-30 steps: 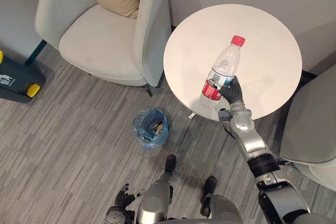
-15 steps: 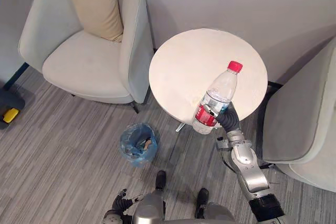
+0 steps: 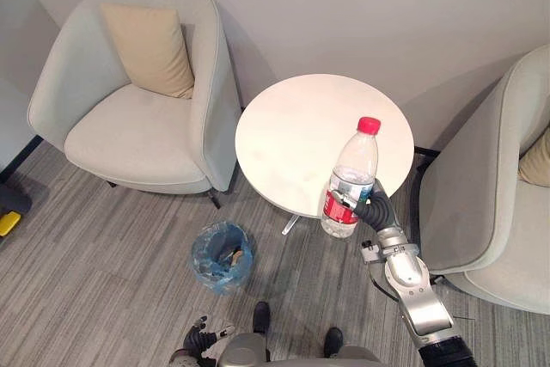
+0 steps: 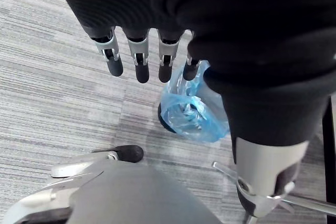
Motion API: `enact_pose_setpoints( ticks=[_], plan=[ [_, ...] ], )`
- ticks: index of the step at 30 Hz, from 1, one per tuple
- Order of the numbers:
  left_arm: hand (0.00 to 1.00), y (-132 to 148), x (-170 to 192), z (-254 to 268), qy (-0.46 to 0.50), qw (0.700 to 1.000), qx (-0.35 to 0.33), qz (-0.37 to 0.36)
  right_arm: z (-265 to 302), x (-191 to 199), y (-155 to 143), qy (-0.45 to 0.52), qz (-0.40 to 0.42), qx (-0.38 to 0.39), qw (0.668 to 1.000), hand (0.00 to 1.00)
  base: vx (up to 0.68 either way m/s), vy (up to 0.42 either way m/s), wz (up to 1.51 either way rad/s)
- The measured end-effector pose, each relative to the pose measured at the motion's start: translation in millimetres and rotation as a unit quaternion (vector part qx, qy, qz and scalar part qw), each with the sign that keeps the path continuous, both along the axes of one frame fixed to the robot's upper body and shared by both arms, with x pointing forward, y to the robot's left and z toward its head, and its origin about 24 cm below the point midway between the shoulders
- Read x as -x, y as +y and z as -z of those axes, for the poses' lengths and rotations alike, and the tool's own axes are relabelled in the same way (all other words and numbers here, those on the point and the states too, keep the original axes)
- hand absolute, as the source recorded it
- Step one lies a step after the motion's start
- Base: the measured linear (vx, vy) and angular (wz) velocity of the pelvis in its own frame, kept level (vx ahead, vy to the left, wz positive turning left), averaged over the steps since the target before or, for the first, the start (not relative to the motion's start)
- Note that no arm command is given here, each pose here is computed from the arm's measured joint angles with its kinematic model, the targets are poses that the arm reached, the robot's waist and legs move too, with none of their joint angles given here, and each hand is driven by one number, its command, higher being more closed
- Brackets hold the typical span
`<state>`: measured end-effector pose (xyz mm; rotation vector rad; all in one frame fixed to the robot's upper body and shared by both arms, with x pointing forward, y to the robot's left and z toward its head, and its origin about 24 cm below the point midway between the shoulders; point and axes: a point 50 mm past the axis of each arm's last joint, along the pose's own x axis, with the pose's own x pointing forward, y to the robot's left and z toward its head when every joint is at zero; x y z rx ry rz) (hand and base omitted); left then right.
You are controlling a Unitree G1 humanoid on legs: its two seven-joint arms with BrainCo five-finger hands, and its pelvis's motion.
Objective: Gather rubbish on tea table into small bin, then transfer packed bag to large trash can.
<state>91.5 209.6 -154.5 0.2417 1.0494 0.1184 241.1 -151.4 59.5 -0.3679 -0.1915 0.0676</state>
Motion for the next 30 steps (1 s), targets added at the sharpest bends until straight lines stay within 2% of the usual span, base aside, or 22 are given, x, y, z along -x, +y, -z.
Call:
enact_pose_setpoints(
  ticks=[10,17,24,26,30],
  plan=[
    [0.0,-1,7,2,0.012,1.0,0.003,0.006,11,4,-1,0.019,-0.004,0.048,0.999,1.0,-0.04,0.007,-0.04],
    [0.0,1,1,0,0.006,1.0,0.003,0.011,14,6,-9,0.025,0.015,0.068,0.997,1.0,-0.08,-0.067,0.91],
    [0.0,-1,-8,-3,-0.02,0.999,0.017,-0.035,9,1,-10,0.01,0.036,0.063,0.997,1.0,-0.07,-0.115,0.69],
    [0.0,0,-23,-7,-0.037,0.999,0.016,-0.03,5,-2,-19,0.003,0.064,0.061,0.996,1.0,-0.09,-0.035,0.89],
    [0.0,-7,-15,-4,-0.028,0.999,0.023,-0.029,4,-2,-36,0.004,0.104,0.063,0.993,1.0,-0.07,-0.027,0.67]
  ],
)
